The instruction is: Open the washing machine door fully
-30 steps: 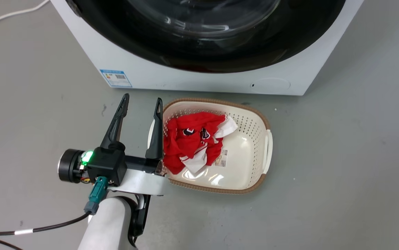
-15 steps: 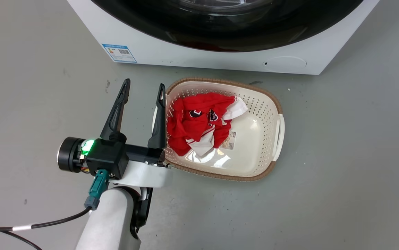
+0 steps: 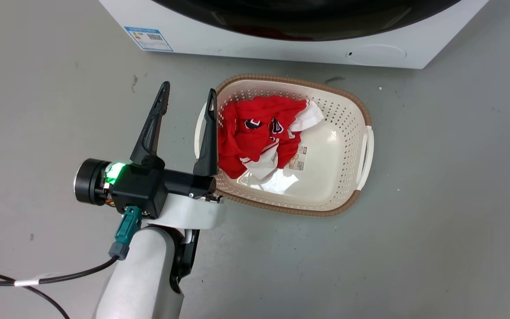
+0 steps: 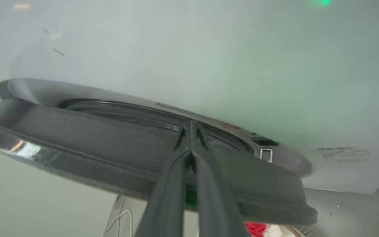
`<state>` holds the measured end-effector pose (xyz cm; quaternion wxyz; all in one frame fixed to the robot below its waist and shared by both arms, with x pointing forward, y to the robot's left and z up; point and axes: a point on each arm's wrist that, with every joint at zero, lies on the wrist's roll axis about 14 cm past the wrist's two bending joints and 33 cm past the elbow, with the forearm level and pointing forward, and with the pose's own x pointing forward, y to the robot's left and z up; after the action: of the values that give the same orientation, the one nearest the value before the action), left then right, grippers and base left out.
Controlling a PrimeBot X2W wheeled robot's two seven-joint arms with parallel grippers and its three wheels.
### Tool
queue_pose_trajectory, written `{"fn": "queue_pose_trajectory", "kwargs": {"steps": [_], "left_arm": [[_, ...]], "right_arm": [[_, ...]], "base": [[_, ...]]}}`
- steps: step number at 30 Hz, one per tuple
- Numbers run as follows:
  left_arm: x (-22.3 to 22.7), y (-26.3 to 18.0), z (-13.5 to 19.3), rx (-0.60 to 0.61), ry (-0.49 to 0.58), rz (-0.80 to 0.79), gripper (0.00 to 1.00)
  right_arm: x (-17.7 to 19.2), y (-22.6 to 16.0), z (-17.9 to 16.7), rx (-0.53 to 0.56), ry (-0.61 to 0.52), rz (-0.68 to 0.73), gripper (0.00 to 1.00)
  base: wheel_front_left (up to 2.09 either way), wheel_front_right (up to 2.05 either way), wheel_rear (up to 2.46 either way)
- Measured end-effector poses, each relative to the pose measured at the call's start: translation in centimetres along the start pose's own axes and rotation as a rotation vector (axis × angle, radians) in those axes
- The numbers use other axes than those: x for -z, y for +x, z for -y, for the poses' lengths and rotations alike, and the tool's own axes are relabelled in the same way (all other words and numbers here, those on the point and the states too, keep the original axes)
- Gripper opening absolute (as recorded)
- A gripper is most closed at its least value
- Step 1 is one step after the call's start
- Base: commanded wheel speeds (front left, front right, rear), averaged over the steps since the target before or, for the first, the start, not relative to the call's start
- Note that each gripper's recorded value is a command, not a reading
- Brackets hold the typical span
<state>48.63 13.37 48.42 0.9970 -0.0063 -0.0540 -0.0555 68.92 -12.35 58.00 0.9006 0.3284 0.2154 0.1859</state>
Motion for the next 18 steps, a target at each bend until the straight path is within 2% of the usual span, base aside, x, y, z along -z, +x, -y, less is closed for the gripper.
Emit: {"fn": "queue_pose_trajectory", "kwargs": {"steps": [8,18], "left_arm": [[0.6,0.4,0.1,0.0,-0.004,-0.009,1.0],[-0.3,0.5,0.2,-0.002,-0.006,0.011,1.0]], "right_arm": [[1.4,0.5,-0.1,-0.02,0.002,-0.101,0.0],[4.1,-1.4,-1.1,-0.073,0.046,-0.28,0.0]], "base": [[0.0,0.0,0.0],[0.0,0.0,0.0]]}}
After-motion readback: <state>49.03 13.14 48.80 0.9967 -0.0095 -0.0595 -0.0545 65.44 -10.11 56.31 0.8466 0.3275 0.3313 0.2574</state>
